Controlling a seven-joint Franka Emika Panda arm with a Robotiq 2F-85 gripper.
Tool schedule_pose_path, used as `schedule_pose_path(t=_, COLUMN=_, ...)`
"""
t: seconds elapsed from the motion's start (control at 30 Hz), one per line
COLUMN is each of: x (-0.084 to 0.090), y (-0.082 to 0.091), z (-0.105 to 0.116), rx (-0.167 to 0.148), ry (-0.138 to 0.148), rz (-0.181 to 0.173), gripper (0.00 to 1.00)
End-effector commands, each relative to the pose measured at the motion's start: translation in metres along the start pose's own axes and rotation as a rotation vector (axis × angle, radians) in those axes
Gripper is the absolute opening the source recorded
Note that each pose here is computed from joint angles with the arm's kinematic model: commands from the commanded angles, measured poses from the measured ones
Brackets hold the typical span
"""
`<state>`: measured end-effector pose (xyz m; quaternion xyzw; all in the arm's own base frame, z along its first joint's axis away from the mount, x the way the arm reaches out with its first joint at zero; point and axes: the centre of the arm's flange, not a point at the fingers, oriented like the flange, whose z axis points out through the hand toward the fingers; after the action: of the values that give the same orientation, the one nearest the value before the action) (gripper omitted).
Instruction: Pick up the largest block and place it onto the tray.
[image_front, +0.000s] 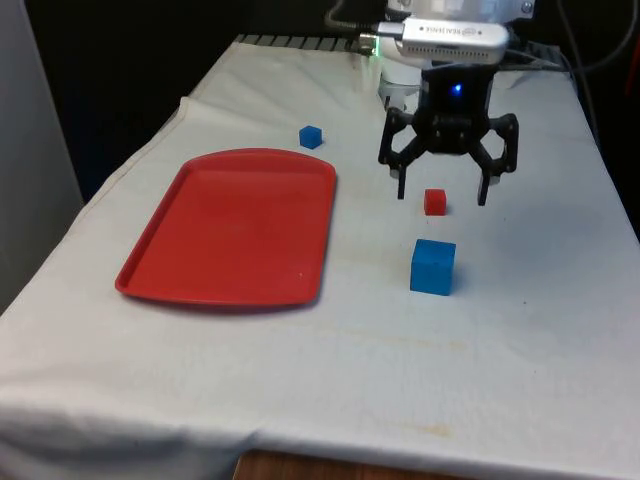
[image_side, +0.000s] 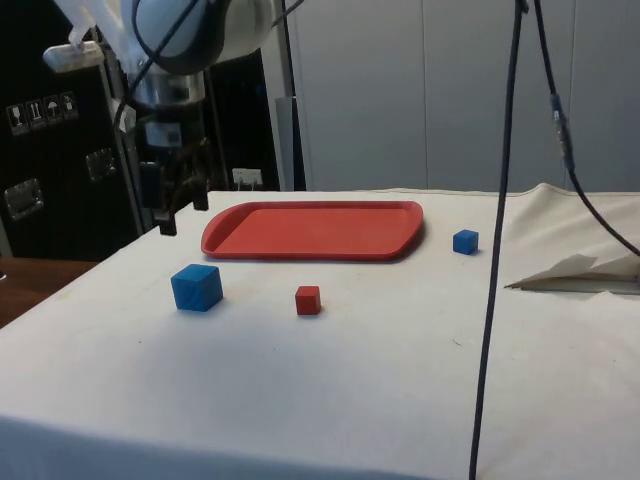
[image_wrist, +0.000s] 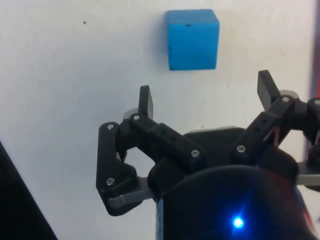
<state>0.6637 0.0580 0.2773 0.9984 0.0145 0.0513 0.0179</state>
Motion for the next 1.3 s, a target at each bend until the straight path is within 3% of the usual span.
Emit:
schedule_pose_path(t=0.0, x=0.002, y=-0.004, z=0.007, rx=0.014, ry=0.006, rz=-0.001, gripper=1.00)
schedule_pose_path(t=0.2, x=0.001, y=-0.010, z=0.027, rx=0.019, ry=0.008, rz=-0.001, gripper=1.00)
schedule_pose_path(t=0.23, x=0.000, y=-0.008, z=0.023, rx=0.005, ry=0.000, rz=0.001, gripper=1.00)
schedule_pose_path(t=0.27, x=0.000, y=-0.012, z=0.032, rx=0.021, ry=0.010, rz=0.000, gripper=1.00)
schedule_pose_path(t=0.47, x=-0.002, y=-0.015, z=0.052, rx=0.016, ry=0.018, rz=0.002, gripper=1.00)
schedule_pose_path(t=0.53, x=-0.002, y=-0.014, z=0.053, rx=0.001, ry=0.010, rz=0.004, gripper=1.00)
schedule_pose_path(t=0.57, x=-0.002, y=-0.014, z=0.057, rx=0.014, ry=0.021, rz=0.004, gripper=1.00)
schedule_pose_path(t=0.77, x=-0.004, y=-0.012, z=0.075, rx=0.008, ry=0.033, rz=0.009, gripper=1.00)
schedule_pose_path(t=0.8, x=-0.004, y=-0.012, z=0.074, rx=-0.007, ry=0.022, rz=0.009, gripper=1.00)
schedule_pose_path(t=0.83, x=-0.004, y=-0.012, z=0.077, rx=0.007, ry=0.034, rz=0.009, gripper=1.00)
schedule_pose_path(t=1.03, x=-0.005, y=-0.005, z=0.091, rx=0.004, ry=0.045, rz=0.017, gripper=1.00)
schedule_pose_path(t=1.13, x=-0.006, y=0.000, z=0.096, rx=0.006, ry=0.047, rz=0.019, gripper=1.00)
schedule_pose_path(t=1.17, x=-0.007, y=-0.001, z=0.095, rx=-0.008, ry=0.037, rz=0.019, gripper=1.00)
schedule_pose_path(t=1.27, x=-0.007, y=0.003, z=0.102, rx=0.009, ry=0.050, rz=0.020, gripper=1.00)
